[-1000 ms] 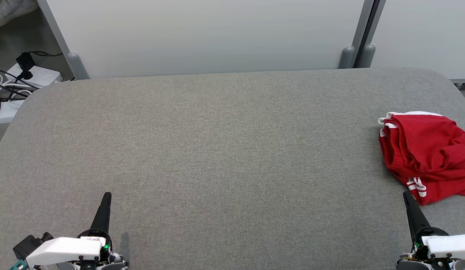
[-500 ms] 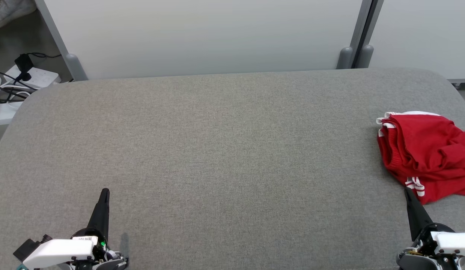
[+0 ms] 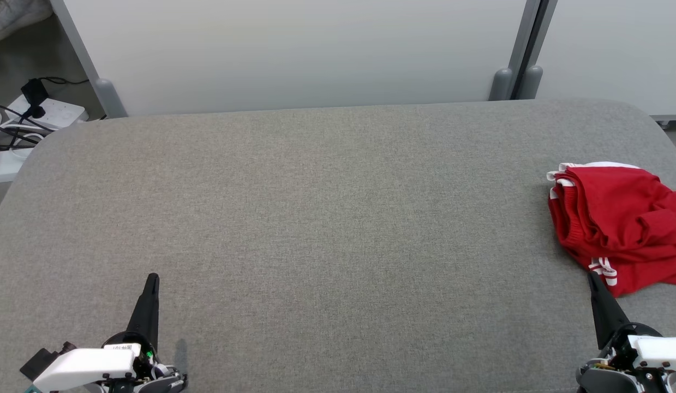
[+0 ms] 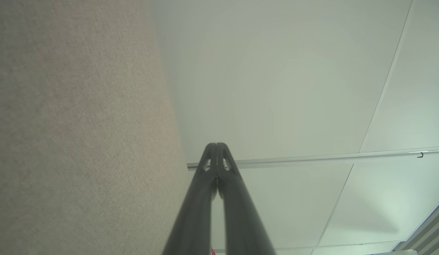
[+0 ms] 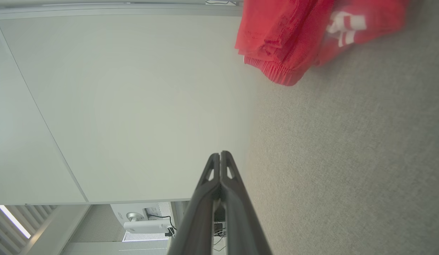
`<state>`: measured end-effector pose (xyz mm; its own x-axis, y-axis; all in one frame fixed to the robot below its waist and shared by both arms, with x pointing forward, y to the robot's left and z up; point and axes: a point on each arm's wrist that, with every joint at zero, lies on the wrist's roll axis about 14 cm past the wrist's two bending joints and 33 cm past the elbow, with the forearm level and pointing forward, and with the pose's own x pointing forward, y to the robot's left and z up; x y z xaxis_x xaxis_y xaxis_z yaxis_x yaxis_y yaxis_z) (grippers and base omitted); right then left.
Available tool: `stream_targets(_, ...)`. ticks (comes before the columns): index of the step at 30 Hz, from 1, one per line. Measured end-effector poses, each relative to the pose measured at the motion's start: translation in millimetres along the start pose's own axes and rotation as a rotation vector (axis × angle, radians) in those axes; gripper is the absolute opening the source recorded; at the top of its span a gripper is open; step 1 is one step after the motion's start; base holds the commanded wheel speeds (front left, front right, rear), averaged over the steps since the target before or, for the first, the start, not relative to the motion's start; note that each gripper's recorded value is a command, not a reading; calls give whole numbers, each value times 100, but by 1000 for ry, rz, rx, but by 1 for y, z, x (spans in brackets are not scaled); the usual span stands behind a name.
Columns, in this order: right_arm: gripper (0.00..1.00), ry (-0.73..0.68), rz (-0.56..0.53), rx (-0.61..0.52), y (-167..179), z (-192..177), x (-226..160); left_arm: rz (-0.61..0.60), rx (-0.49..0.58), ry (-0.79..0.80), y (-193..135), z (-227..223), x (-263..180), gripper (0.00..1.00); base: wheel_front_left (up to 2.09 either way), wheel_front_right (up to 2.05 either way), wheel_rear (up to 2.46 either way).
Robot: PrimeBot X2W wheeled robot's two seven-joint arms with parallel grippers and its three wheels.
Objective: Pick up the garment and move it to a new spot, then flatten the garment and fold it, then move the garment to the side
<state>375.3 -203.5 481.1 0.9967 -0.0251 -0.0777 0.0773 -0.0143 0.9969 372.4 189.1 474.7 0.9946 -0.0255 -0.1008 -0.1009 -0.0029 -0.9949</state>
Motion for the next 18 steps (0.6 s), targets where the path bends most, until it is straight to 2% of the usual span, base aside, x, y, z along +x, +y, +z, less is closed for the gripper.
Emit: stream_targets(18,0,-1,0,0,0,0,0,0,0,0,0,0,0,0,0,0,0)
